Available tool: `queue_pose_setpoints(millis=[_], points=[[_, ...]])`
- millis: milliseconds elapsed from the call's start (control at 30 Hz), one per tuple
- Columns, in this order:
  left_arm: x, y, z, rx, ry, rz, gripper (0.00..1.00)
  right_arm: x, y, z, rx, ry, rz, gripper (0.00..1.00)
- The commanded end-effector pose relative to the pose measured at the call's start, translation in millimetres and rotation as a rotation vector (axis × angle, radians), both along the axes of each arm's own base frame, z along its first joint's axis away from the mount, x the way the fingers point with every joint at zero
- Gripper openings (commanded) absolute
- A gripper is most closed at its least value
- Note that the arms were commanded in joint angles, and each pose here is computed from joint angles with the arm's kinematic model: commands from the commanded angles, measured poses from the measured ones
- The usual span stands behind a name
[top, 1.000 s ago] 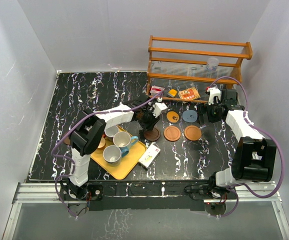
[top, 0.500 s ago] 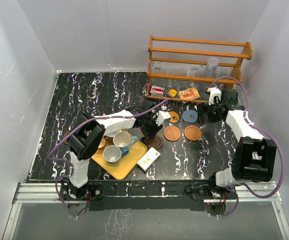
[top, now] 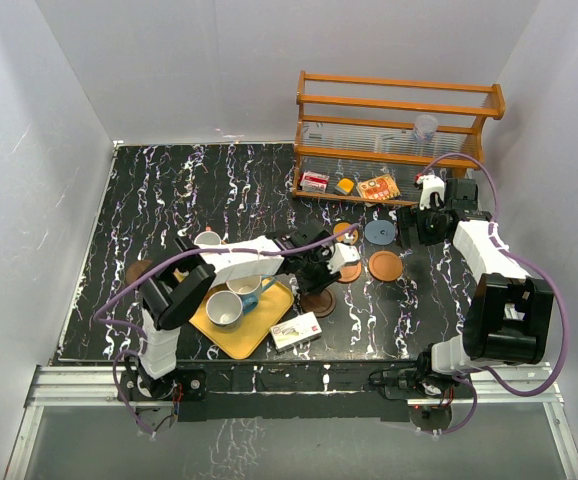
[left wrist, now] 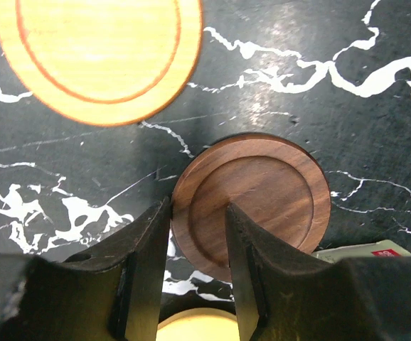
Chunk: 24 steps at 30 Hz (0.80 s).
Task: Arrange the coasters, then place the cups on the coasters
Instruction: Move the coaster to the center of the board.
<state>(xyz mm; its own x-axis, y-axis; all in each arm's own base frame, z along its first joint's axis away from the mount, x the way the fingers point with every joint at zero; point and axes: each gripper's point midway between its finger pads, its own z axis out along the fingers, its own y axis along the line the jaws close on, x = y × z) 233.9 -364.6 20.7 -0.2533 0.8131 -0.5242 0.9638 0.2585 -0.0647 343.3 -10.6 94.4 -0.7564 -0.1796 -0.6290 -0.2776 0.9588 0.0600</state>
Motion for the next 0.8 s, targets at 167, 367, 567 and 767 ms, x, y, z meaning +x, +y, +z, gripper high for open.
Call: queue_pose_setpoints(millis=[167,367,567,767], points=[[-58,16,-59,0.227,0.049,-0.15,0.38,13,-9,28,-0.015,-0.095,-0.015,0.98],[-71,-14,-60,0.2,0.018,-0.215,0.38,13,-10,27,-0.018,-0.094,-0.021,0.98],[-65,-47,-64,0.149,-0.013,-0.213,0.38,14,-17,33,-0.019,-0.114,-0.051,0.98],[-58,-77,-65,0.108,-0.022,-0.222,0.38,15,-24,36,-0.023,-0.122,-0.085,0.98]])
